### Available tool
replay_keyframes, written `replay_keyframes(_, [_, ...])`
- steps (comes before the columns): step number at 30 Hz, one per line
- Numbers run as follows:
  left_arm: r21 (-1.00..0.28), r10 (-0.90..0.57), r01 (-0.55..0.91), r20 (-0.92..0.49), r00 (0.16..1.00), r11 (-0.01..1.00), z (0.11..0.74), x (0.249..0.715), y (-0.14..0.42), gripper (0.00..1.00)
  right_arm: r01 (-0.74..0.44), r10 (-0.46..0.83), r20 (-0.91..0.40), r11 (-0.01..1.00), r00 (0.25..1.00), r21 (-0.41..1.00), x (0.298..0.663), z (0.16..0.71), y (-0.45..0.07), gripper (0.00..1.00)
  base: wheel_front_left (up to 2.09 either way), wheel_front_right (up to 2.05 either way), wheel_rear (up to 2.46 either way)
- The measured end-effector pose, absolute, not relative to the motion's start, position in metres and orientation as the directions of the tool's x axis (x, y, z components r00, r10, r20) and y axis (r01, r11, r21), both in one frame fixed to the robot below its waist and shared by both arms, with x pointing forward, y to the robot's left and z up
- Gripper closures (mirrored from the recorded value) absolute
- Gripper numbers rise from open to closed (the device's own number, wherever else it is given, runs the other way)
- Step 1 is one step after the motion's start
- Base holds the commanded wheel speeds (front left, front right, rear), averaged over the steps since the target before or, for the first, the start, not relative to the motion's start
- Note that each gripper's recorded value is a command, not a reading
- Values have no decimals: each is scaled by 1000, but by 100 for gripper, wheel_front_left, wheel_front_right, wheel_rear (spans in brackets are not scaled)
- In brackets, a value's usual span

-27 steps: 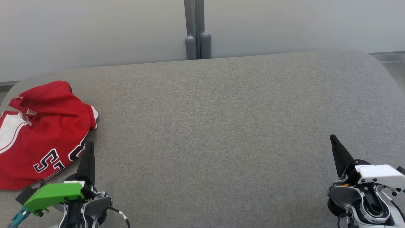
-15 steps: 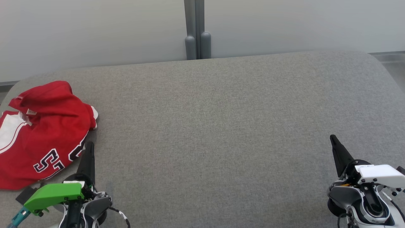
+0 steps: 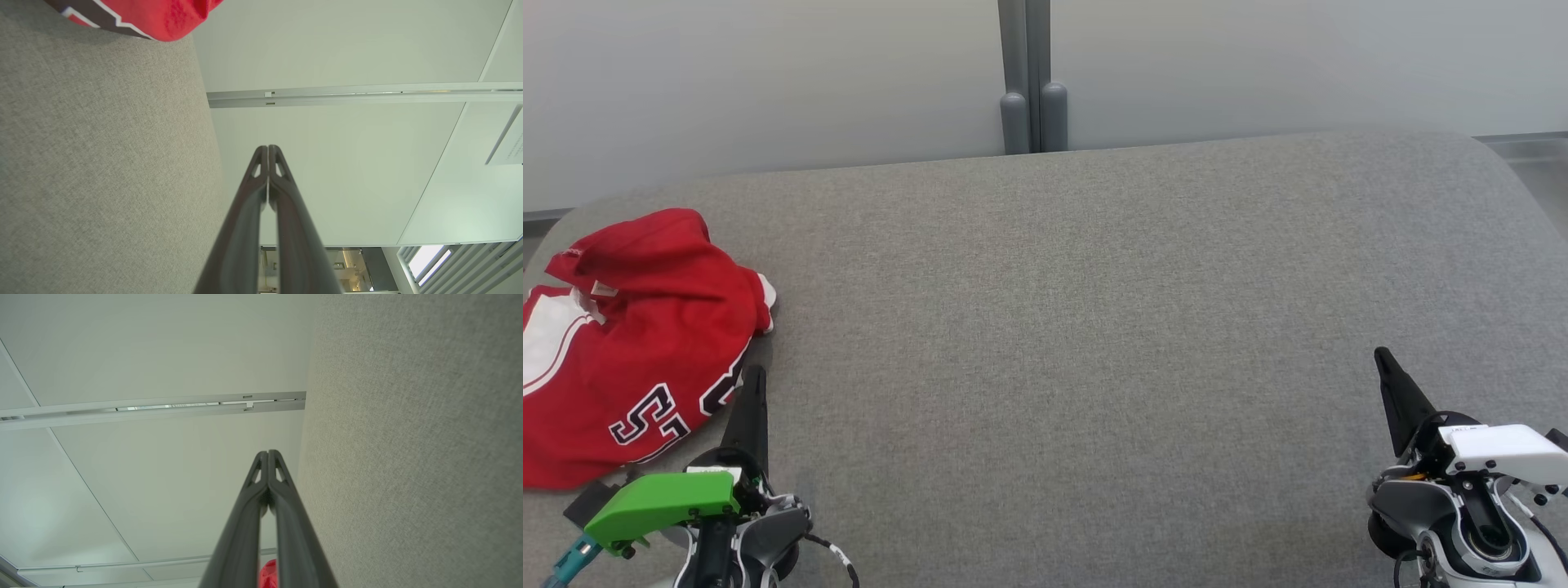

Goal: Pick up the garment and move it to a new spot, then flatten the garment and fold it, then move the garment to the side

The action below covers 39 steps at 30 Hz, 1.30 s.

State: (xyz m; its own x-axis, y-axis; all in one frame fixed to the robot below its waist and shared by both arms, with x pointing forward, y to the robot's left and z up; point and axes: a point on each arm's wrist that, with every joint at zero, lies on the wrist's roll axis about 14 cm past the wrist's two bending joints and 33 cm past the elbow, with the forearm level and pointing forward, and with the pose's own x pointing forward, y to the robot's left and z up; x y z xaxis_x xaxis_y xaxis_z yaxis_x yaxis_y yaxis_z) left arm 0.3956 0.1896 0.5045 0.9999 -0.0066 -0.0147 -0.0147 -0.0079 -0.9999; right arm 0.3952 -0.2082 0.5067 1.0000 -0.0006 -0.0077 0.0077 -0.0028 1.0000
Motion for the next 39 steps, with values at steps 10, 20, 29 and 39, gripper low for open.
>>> replay_keyframes(10, [-1000,-7,-15,-15,1000,-8,505,396,190,100,8,-1,-8,-3,1000,1000,395,507,-208,100,0,0,0])
replay_keyframes(20, [-1000,-7,-15,-15,1000,-8,505,396,190,100,8,-1,-8,-3,1000,1000,395,507,-208,100,0,0,0])
replay_keyframes(29, [-1000,-7,-15,-15,1000,-8,505,396,190,100,8,-1,-8,-3,1000,1000,395,507,-208,100,0,0,0])
replay_keyframes(39, [-994,-7,-104,-104,995,-18,474,382,187,0,86,1,-86,-19,996,996,383,480,-204,0,0,0,0])
